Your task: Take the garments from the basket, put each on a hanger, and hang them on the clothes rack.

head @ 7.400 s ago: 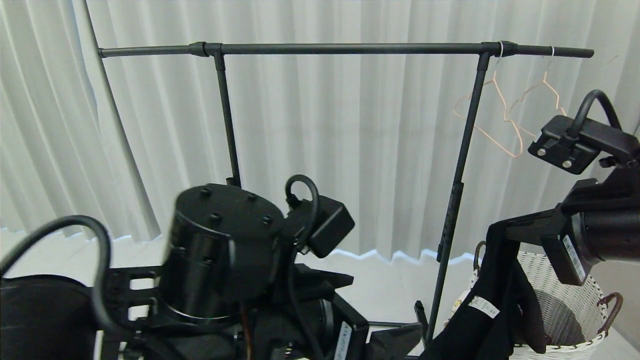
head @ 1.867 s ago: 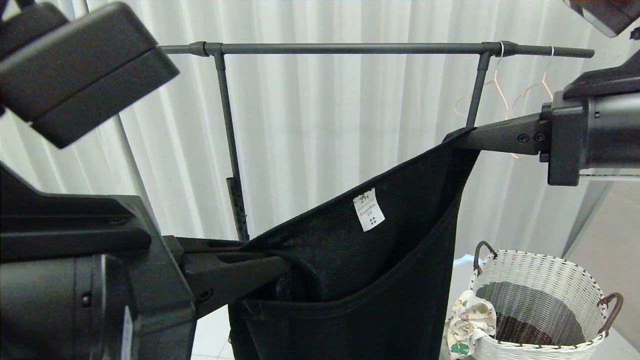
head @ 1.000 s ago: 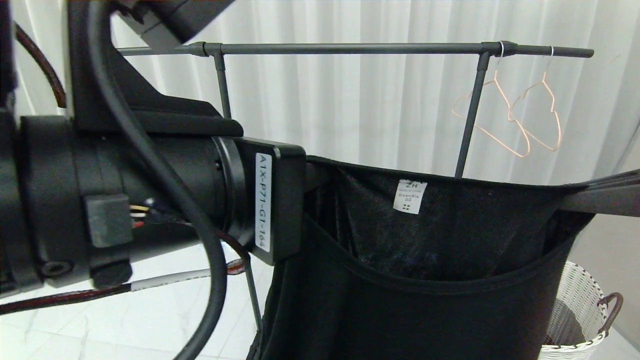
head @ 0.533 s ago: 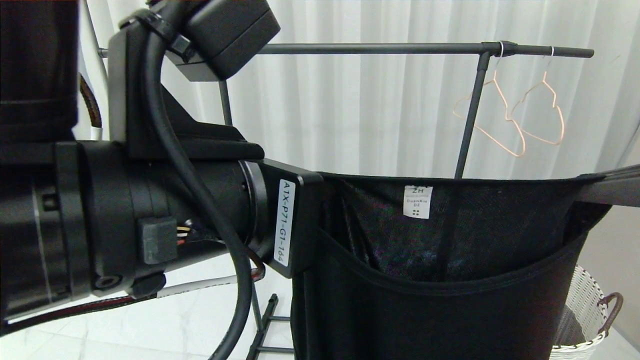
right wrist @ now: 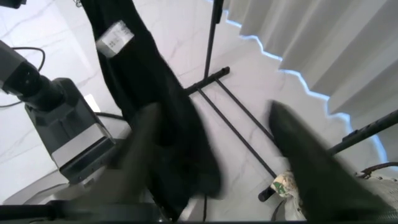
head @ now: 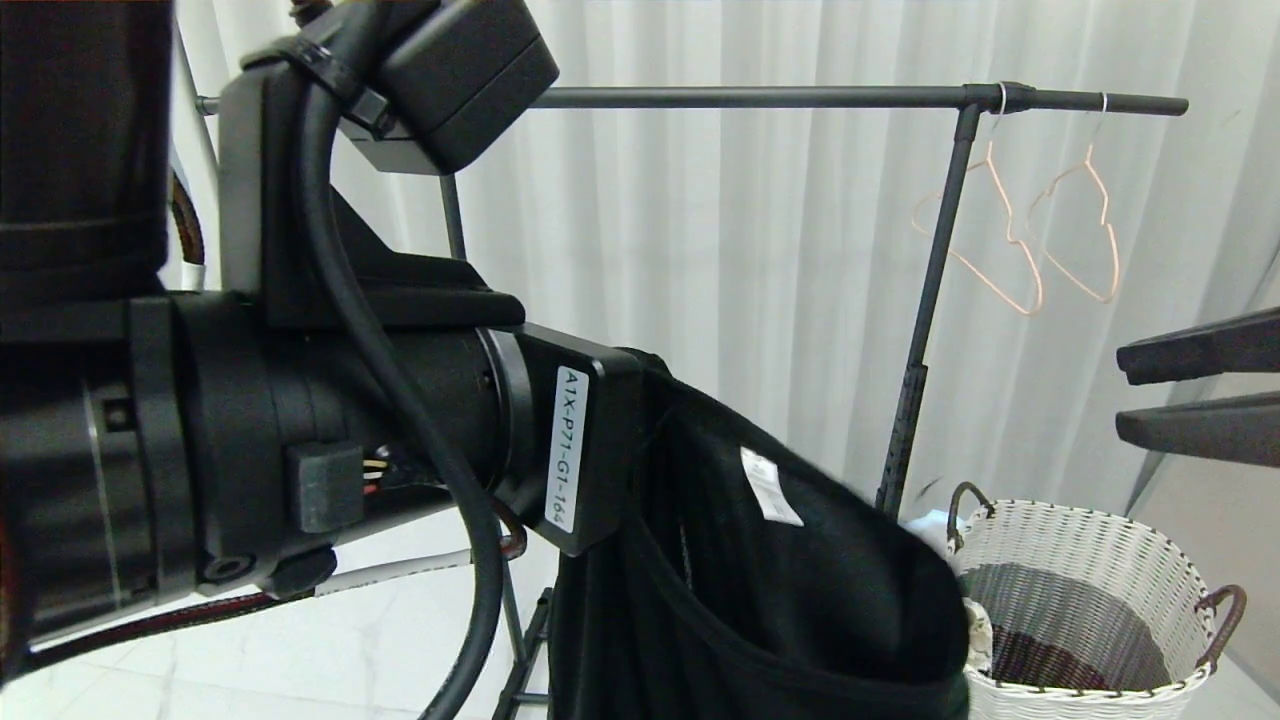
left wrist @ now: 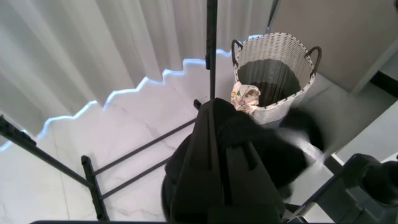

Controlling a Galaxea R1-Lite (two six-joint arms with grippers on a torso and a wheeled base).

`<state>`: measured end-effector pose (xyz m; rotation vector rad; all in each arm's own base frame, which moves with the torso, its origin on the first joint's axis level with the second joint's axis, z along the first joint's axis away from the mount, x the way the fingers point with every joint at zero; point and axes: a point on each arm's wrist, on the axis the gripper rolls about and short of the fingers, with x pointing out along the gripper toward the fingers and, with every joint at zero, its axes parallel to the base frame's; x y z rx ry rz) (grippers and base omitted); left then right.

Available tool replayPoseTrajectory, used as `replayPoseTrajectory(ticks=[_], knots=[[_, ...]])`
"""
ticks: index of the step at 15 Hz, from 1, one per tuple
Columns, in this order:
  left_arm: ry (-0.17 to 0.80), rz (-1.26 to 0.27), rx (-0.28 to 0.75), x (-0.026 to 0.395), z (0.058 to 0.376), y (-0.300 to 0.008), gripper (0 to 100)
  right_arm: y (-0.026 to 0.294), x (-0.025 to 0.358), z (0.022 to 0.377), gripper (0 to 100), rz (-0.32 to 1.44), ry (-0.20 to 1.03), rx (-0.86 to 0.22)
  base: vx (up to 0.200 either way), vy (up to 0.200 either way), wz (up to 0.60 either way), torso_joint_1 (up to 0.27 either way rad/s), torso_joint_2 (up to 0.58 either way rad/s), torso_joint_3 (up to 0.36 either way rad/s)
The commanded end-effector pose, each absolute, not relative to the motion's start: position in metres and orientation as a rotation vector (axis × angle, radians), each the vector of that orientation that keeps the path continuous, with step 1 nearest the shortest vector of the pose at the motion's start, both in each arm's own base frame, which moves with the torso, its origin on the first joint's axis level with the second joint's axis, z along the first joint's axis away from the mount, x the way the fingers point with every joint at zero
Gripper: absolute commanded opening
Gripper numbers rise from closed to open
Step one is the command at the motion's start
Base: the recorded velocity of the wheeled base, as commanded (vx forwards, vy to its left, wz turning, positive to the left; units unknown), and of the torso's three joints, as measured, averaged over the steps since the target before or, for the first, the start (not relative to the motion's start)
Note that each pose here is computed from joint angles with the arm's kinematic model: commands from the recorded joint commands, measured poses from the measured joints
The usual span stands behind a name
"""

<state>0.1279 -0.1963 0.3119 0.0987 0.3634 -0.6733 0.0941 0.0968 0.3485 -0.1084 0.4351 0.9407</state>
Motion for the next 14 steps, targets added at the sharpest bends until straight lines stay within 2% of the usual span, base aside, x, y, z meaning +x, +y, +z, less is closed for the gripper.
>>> replayPoseTrajectory(ticks=[1, 5, 7, 8, 11, 14], knots=[[0.366, -0.658, 0.097, 0.131, 0.311, -0.195, 0, 0.096, 0.093, 0.349, 100, 0.943, 0.431, -0.107, 0.0, 0.0, 0.0, 0.0, 0.0, 0.0], [0.382, -0.582, 0.116, 0.143, 0.305, -0.185, 0, 0.089, 0.09, 0.346, 100, 0.91, 0.431, -0.102, 0.0, 0.0, 0.0, 0.0, 0.0, 0.0], [0.425, -0.402, 0.281, 0.154, 0.283, -0.158, 0, 0.074, 0.094, 0.34, 100, 0.771, 0.473, -0.098, 0.0, 0.0, 0.0, 0.0, 0.0, 0.0], [0.436, -0.347, 0.348, 0.152, 0.274, -0.142, 0, 0.063, 0.097, 0.336, 100, 0.664, 0.531, -0.098, 0.0, 0.0, 0.0, 0.0, 0.0, 0.0], [0.483, -0.236, 0.357, 0.143, 0.255, -0.104, 0, 0.033, 0.107, 0.321, 100, 0.259, 0.649, -0.192, 0.0, 0.0, 0.0, 0.0, 0.0, 0.0], [0.548, -0.106, 0.35, 0.144, 0.237, -0.077, 0, 0.022, 0.113, 0.309, 100, 0.16, 0.694, -0.245, 0.0, 0.0, 0.0, 0.0, 0.0, 0.0]])
